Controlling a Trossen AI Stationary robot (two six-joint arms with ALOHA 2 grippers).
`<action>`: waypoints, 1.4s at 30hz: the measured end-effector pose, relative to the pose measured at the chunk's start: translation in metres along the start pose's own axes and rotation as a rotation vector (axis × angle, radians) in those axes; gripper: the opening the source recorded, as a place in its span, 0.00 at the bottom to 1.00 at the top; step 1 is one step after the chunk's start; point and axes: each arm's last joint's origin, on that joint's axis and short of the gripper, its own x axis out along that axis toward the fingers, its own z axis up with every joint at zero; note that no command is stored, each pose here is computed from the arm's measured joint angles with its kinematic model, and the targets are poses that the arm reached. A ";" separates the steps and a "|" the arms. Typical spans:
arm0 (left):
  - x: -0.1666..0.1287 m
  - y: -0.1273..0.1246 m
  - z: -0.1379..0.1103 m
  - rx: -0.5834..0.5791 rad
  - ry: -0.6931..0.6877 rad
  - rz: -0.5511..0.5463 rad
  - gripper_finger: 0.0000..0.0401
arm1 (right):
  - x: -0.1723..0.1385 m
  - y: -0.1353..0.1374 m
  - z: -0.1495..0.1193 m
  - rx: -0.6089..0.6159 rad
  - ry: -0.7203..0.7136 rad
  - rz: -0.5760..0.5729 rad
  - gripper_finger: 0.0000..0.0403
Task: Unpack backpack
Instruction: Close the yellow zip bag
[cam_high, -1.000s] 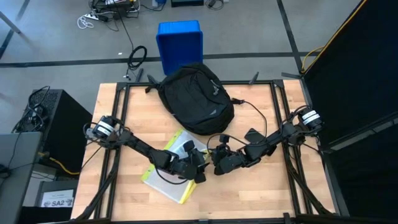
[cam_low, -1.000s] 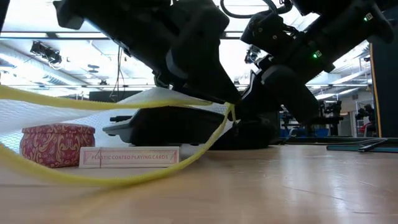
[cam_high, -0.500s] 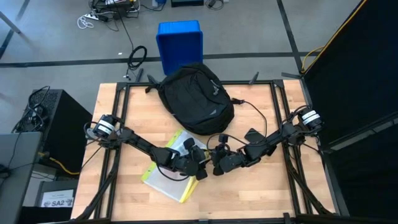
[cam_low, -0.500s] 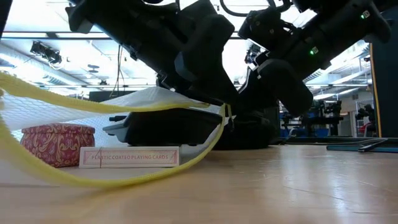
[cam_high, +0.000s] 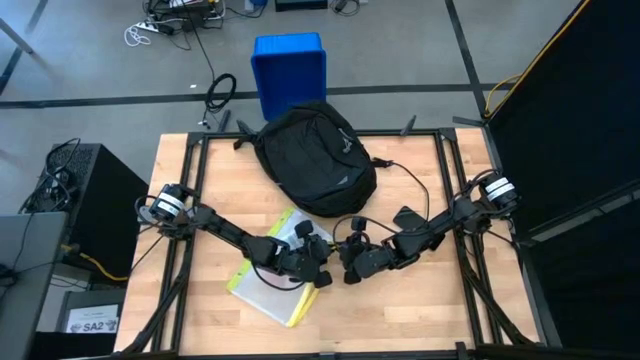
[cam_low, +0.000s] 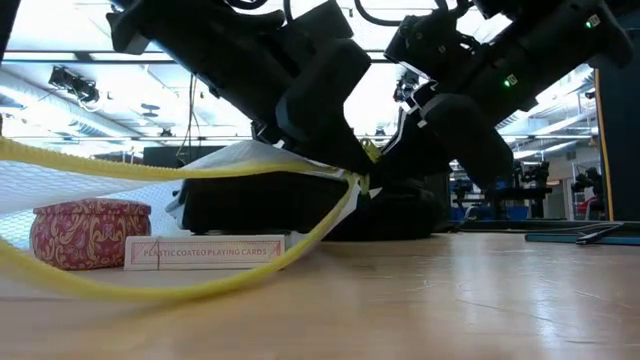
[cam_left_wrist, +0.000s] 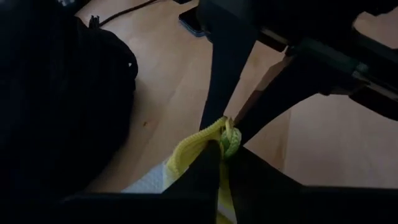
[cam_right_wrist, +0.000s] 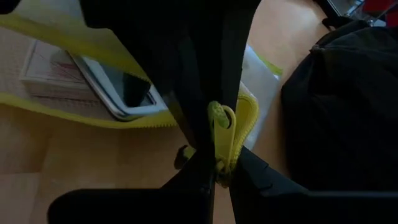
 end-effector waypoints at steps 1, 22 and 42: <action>0.000 -0.001 0.001 0.002 0.003 -0.015 0.00 | 0.000 0.000 -0.001 -0.006 0.009 -0.001 0.00; -0.006 -0.012 0.026 0.066 0.062 -0.198 0.00 | 0.006 -0.011 -0.010 -0.002 0.107 -0.044 0.00; -0.009 -0.014 0.017 0.120 0.160 -0.284 0.00 | 0.002 -0.005 -0.012 -0.152 0.107 -0.023 0.12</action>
